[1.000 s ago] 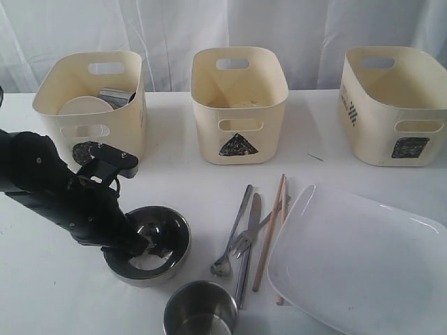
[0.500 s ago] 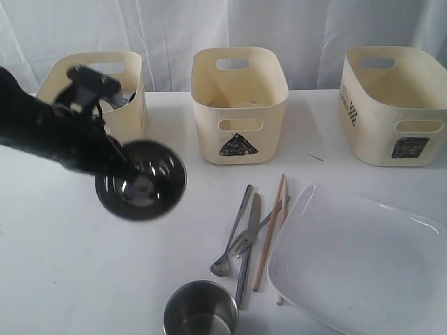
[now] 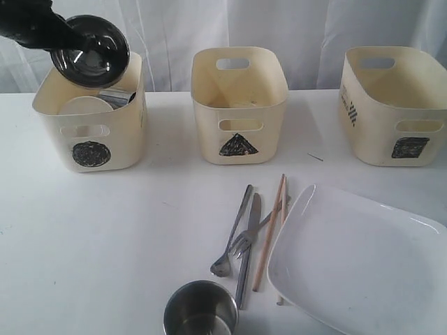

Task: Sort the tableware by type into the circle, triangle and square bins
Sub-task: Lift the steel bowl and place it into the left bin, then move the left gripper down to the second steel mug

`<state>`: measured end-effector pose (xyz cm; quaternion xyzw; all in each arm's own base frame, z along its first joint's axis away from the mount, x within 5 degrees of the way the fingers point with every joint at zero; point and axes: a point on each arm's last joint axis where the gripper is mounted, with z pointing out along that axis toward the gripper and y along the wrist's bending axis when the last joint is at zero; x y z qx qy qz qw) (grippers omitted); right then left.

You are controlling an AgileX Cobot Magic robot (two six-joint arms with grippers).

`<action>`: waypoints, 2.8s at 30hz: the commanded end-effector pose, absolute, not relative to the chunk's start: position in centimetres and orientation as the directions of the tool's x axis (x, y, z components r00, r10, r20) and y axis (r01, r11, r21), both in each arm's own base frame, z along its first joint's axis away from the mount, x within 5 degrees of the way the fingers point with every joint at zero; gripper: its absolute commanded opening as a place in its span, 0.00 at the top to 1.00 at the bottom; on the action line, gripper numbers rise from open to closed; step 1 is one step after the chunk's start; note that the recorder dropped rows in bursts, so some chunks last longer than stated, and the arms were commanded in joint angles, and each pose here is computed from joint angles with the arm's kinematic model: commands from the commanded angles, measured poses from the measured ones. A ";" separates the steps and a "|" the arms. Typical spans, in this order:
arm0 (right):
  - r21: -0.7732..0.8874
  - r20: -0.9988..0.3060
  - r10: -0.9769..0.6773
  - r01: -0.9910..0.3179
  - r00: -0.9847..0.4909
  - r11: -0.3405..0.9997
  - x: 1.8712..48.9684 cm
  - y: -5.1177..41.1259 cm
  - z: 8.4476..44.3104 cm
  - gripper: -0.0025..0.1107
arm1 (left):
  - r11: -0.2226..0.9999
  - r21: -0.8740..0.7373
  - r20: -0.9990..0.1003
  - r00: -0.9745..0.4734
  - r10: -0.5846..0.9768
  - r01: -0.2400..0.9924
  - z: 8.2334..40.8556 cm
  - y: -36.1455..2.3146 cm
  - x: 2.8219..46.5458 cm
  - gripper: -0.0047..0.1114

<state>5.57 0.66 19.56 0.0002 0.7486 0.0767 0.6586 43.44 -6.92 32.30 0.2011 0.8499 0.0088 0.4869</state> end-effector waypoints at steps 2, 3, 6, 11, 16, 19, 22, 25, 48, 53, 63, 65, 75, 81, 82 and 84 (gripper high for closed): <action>0.116 -0.986 0.103 -0.098 -0.128 0.988 5.5 0.6 19.5 0.98 | 0.913 0.219 -0.794 -0.481 0.371 0.343 29.5 -7.0 45.9 0.96; 0.116 -0.986 0.103 -0.098 -0.128 0.988 5.5 0.6 19.5 0.98 | 0.913 0.218 -0.791 -0.486 0.372 0.344 29.1 -7.1 46.2 0.96; 0.116 -0.986 0.103 -0.098 -0.128 0.988 5.5 0.6 19.5 0.98 | 0.911 0.216 -0.775 -0.506 0.379 0.351 27.8 -7.1 46.8 0.96; 0.116 -0.986 0.103 -0.098 -0.128 0.988 5.5 0.6 19.5 0.98 | 0.901 0.217 -0.739 -0.540 0.404 0.376 26.7 -7.2 46.8 0.83; 0.116 -0.986 0.103 -0.098 -0.128 0.988 5.5 0.6 19.5 0.98 | 0.896 0.194 -0.699 -0.585 0.412 0.399 27.2 -7.1 45.9 0.59; 0.116 -0.986 0.103 -0.098 -0.128 0.988 5.5 0.6 19.5 0.98 | 0.894 0.182 -0.686 -0.598 0.414 0.409 28.8 -7.1 44.8 0.58; 0.116 -0.986 0.103 -0.098 -0.128 0.988 5.5 0.6 19.5 0.98 | 0.897 0.148 -0.698 -0.598 0.394 0.417 31.2 -7.1 43.2 0.58; 0.116 -0.986 0.103 -0.098 -0.128 0.988 5.5 0.6 19.5 0.98 | 0.889 0.096 -0.711 -0.594 0.377 0.448 33.7 -7.4 41.0 0.58; 0.116 -0.986 0.103 -0.098 -0.128 0.988 5.5 0.6 19.5 0.98 | 0.490 -0.177 -0.537 -0.501 0.679 0.854 30.3 -17.6 21.9 0.58; 0.116 -0.986 0.103 -0.098 -0.128 0.988 5.5 0.6 19.5 0.98 | 0.421 -0.144 -0.511 -0.431 0.743 0.896 29.0 -19.1 20.3 0.57; 0.116 -0.986 0.103 -0.098 -0.128 0.988 5.5 0.6 19.5 0.98 | 0.320 -0.161 -0.461 -0.358 0.812 0.934 25.9 -21.9 17.4 0.46; 0.116 -0.986 0.103 -0.098 -0.128 0.988 5.5 0.6 19.5 0.98 | 0.305 -0.167 -0.441 -0.348 0.827 0.938 25.3 -22.4 17.2 0.46; 0.121 -0.986 0.108 -0.097 -0.128 0.988 5.5 0.6 19.5 0.98 | 0.289 -0.119 -0.372 -0.313 0.874 0.950 23.1 -23.2 17.7 0.46; 0.121 -0.986 0.108 -0.097 -0.128 0.988 5.5 0.6 19.5 0.98 | 0.295 -0.113 -0.366 -0.316 0.875 0.949 22.5 -23.4 18.0 0.46; 0.121 -0.986 0.108 -0.097 -0.128 0.988 5.5 0.6 19.5 0.98 | 0.300 -0.119 -0.362 -0.323 0.874 0.946 22.4 -23.5 18.0 0.46; 0.121 -0.986 0.108 -0.097 -0.128 0.988 5.5 0.6 19.5 0.98 | 0.312 -0.125 -0.353 -0.336 0.873 0.942 22.0 -23.6 18.1 0.46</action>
